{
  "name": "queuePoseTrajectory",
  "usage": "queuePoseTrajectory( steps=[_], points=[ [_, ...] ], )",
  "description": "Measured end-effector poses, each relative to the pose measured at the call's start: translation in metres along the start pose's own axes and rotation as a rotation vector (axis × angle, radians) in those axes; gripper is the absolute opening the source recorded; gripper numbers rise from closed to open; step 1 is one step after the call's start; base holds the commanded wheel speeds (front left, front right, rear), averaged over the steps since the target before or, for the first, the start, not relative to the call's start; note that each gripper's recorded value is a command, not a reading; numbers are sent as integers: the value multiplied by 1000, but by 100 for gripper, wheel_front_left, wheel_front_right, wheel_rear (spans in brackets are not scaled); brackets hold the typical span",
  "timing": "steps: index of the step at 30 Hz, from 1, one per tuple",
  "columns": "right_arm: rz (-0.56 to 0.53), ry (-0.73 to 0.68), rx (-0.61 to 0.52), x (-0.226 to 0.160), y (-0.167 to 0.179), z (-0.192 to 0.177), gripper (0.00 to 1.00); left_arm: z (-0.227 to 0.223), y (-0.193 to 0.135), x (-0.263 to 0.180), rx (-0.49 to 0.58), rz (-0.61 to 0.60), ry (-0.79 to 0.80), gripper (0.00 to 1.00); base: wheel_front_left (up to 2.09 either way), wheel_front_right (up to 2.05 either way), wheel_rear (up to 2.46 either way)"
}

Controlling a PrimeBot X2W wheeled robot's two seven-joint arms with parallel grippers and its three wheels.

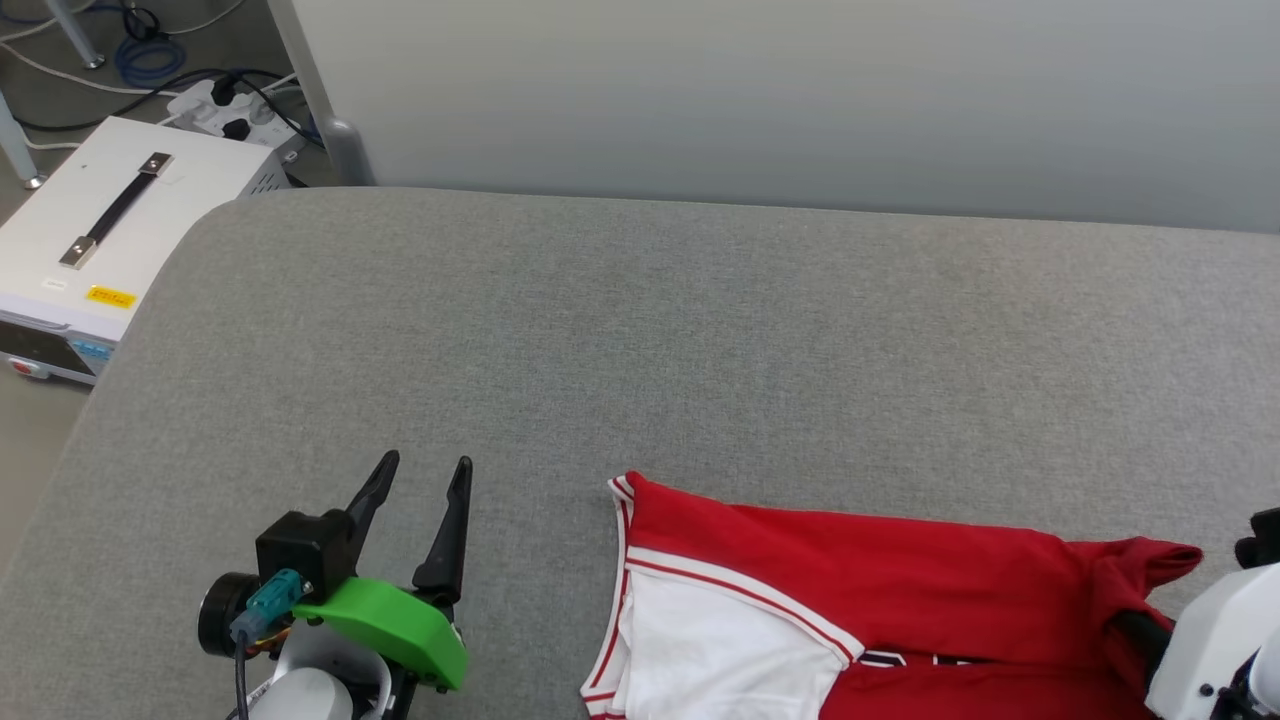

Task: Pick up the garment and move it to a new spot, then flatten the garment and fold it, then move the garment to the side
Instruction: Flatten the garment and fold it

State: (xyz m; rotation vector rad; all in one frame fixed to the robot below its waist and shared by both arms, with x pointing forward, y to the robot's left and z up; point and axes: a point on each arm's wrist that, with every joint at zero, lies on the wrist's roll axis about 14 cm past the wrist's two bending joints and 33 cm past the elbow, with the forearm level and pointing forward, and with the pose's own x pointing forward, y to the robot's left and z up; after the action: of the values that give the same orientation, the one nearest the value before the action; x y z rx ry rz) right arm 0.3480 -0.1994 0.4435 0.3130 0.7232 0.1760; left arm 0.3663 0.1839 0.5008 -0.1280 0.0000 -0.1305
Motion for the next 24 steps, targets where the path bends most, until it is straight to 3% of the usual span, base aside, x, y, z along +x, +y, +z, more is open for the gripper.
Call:
queuePoseTrajectory(
  steps=[24],
  points=[
    [604, 92, 40, 20, 214, -39, 0, 5, 37, -41, 10, 121, -23, 100, 0, 0, 0]
  ],
)
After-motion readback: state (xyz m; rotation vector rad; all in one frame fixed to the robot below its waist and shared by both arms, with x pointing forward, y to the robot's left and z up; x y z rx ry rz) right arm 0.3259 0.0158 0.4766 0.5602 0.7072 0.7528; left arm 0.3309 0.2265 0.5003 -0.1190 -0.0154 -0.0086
